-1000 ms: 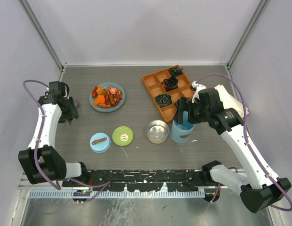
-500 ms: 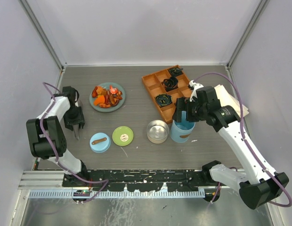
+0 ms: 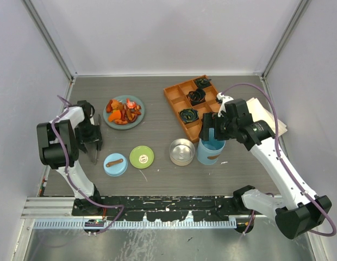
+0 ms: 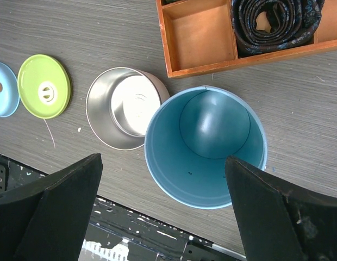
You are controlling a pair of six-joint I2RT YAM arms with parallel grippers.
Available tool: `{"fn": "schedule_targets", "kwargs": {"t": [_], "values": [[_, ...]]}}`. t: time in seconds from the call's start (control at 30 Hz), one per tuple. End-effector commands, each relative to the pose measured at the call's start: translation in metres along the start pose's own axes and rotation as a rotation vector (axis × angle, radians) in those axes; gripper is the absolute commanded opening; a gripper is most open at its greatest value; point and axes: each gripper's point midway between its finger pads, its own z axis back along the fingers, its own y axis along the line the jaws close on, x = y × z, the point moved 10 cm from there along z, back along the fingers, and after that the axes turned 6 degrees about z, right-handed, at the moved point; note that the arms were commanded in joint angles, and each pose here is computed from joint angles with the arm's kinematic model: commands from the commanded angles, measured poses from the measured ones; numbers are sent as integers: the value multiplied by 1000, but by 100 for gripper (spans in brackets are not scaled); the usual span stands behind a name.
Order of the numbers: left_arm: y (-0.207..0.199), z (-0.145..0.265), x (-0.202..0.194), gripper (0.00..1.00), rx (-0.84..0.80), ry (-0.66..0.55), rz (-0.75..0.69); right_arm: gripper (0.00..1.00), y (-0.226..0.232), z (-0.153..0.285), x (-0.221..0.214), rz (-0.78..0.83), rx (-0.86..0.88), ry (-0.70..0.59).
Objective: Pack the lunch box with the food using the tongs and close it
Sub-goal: Place the clamp at the center of the board.
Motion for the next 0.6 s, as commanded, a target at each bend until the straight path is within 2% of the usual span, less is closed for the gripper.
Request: {"fn": "schedule_targets", "kwargs": {"t": [0.0, 0.27, 0.4, 0.57], "values": [[0, 7, 10, 75, -43, -13, 3, 100, 1, 4, 16, 35, -4, -74], [4, -4, 20, 83, -72, 40, -1, 100, 0, -1, 16, 42, -16, -61], [6, -14, 20, 83, -51, 65, -3, 100, 0, -4, 17, 40, -12, -56], [6, -18, 17, 78, -45, 75, -6, 100, 0, -4, 19, 42, -13, -56]]}}
